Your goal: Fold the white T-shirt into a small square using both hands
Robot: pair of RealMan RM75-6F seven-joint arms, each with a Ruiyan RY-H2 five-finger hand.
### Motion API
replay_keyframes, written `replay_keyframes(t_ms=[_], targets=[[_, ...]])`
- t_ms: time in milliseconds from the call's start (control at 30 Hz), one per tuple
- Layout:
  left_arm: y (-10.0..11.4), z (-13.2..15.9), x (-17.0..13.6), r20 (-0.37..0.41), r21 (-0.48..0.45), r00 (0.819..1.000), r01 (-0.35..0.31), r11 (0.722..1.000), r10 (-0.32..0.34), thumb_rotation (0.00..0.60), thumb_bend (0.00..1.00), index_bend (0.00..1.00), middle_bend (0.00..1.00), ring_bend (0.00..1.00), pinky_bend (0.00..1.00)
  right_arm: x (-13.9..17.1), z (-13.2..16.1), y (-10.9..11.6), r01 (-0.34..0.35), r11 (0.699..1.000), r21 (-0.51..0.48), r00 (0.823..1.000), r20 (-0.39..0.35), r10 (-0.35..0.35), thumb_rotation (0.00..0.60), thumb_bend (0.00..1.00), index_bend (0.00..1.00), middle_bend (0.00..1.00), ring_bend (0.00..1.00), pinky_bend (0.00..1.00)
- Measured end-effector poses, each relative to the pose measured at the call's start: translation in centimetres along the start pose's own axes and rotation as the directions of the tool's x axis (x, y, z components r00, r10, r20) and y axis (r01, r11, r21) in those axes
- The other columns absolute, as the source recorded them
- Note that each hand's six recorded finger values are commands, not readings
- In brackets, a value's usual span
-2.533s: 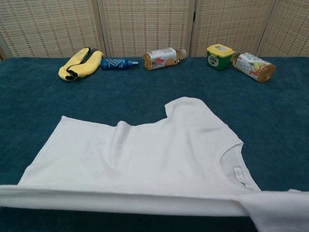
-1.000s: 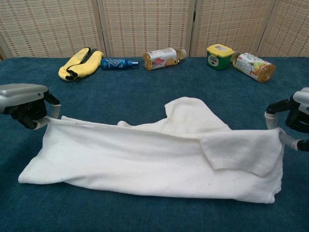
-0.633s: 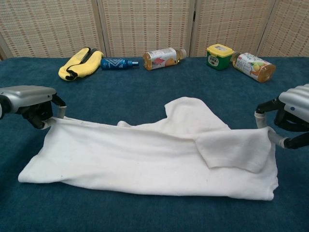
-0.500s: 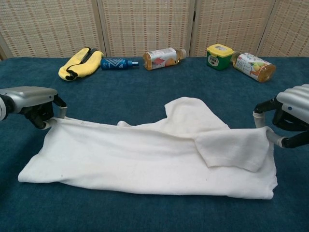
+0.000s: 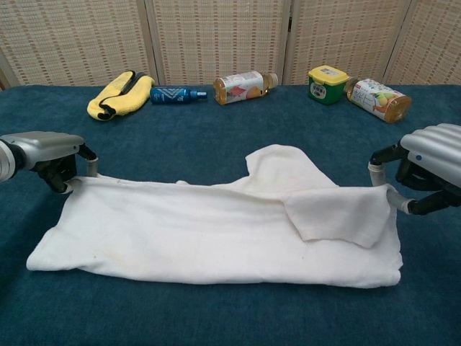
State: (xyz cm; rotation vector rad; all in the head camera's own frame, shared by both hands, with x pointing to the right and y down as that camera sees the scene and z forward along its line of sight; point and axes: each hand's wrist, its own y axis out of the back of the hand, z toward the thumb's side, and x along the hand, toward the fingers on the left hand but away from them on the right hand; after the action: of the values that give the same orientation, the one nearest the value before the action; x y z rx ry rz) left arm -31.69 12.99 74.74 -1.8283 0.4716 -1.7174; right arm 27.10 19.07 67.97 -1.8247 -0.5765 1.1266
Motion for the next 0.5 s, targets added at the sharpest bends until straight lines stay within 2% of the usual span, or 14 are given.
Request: replay_keyframes(t_ms=[100,167,500], targets=[[0.0,0.0,-0.3,-0.002,-0.008,1.000,0.003,1.000,-0.003,0.600,0.54,0.09,0.94,0.86,0.97,-0.4,0.1,-0.2,0.000,1.000,0.006,1.000,-0.009,0.000,0.600,0.57,0.68,1.00,1.00,1.00],[0.1,0.0,-0.7,-0.003,-0.014,1.000,0.001,1.000,-0.001,0.600,0.52,0.02,0.94,0.86,0.97,-0.8,0.2,-0.3,0.002,1.000,0.008,1.000,-0.016,-0.002,0.600,0.57,0.68,1.00,1.00,1.00],[1.2,-1.2,-2.9,-0.027,-0.066,0.999,-0.041,0.997,0.039,0.600,0.47,0.00,0.94,0.86,0.97,-2.3,1.1,0.5,0.067,0.998,-0.012,0.996,-0.060,-0.067,0.600,0.57,0.68,1.00,1.00,1.00]])
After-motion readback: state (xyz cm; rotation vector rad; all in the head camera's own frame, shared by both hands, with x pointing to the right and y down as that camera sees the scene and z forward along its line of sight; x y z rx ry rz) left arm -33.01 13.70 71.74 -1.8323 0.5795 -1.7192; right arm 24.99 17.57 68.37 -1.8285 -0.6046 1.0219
